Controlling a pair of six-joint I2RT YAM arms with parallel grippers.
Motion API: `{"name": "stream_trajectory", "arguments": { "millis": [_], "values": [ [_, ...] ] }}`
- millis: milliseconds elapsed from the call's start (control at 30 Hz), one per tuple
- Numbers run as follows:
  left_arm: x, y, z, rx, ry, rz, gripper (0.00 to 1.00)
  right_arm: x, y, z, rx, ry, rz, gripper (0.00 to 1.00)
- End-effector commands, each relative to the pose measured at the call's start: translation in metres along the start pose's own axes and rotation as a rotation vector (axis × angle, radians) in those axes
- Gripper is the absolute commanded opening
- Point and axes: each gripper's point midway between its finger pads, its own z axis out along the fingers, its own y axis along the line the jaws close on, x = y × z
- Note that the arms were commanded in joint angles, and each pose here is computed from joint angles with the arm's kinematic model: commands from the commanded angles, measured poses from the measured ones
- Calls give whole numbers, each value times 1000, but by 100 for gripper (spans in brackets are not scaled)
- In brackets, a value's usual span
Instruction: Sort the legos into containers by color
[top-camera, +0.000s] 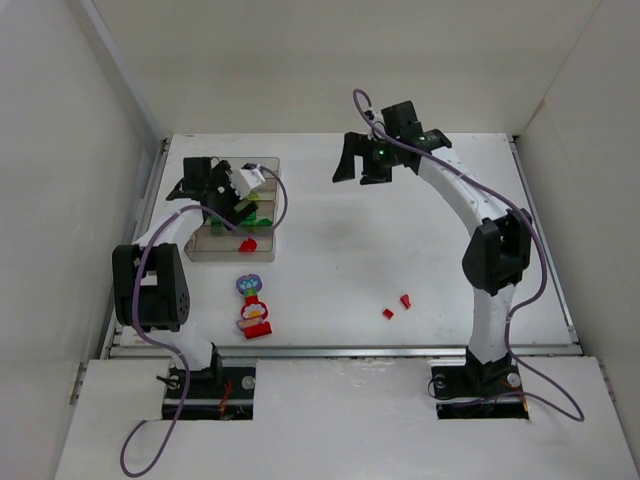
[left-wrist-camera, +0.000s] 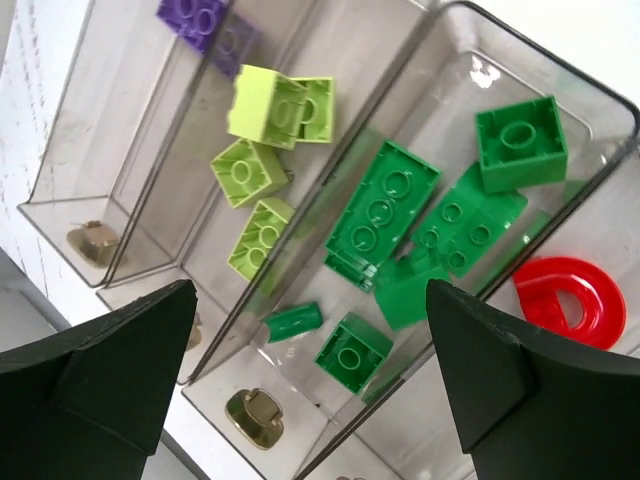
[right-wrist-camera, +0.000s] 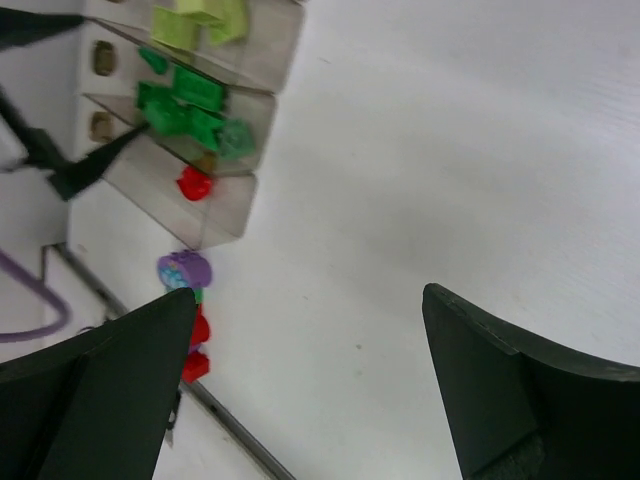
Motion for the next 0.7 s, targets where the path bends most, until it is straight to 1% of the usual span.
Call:
{"name": "stream_trajectory", "arguments": {
  "millis": [0, 33, 67, 100, 133, 167, 200, 233, 267, 300, 333, 367, 400, 467, 500, 533, 567, 633, 667],
  "values": [
    [-42, 42, -27, -132, -96, -60, 100, 6, -12, -40, 171, -21, -33, 100],
    [-49, 46, -33, -148, -112, -83, 100, 12, -31, -47, 276, -22, -34, 100],
    [-54, 51, -35, -163, -128, -108, 100, 37, -46, -57, 351, 31, -11, 100],
    [-59, 58, -39, -188, -134, -173, 100, 51, -59, -63, 410, 61, -8, 100],
    [-64, 65, -46, -219, -144, -198, 100, 63, -75, -72, 499, 81, -3, 100],
    [-72, 66, -50, -234, -153, -217, 100, 101, -94, -77, 563, 184, 25, 100],
    [-69, 72, -53, -270, -133, -250, 100, 113, -97, -87, 589, 205, 29, 100],
    [-72, 68, -51, -274, -130, -300, 100, 129, -102, -91, 626, 235, 42, 100],
    [-73, 73, -57, -307, -133, -325, 100, 161, -109, -91, 647, 317, 56, 97],
    [-79, 71, -60, -316, -141, -347, 100, 175, -108, -96, 664, 340, 72, 97],
    [-73, 67, -57, -316, -128, -384, 100, 188, -110, -96, 686, 373, 83, 95],
    [-73, 65, -61, -327, -134, -446, 100, 200, -106, -95, 686, 396, 77, 89],
    [-75, 63, -66, -331, -146, -472, 100, 219, -111, -95, 703, 443, 89, 86],
    [-64, 50, -66, -325, -115, -530, 100, 236, -111, -94, 715, 464, 111, 79],
    [-66, 49, -73, -332, -130, -546, 100, 249, -116, -96, 734, 496, 130, 70],
    [-57, 38, -73, -326, -105, -588, 100, 255, -118, -97, 745, 505, 150, 68],
    [-53, 36, -76, -346, -94, -608, 100, 259, -121, -99, 760, 514, 149, 66],
    [-39, 19, -85, -349, -56, -641, 100, 271, -125, -102, 773, 532, 163, 61],
    [-35, 13, -88, -343, -47, -643, 100, 276, -127, -103, 778, 545, 165, 61]
  ]
}}
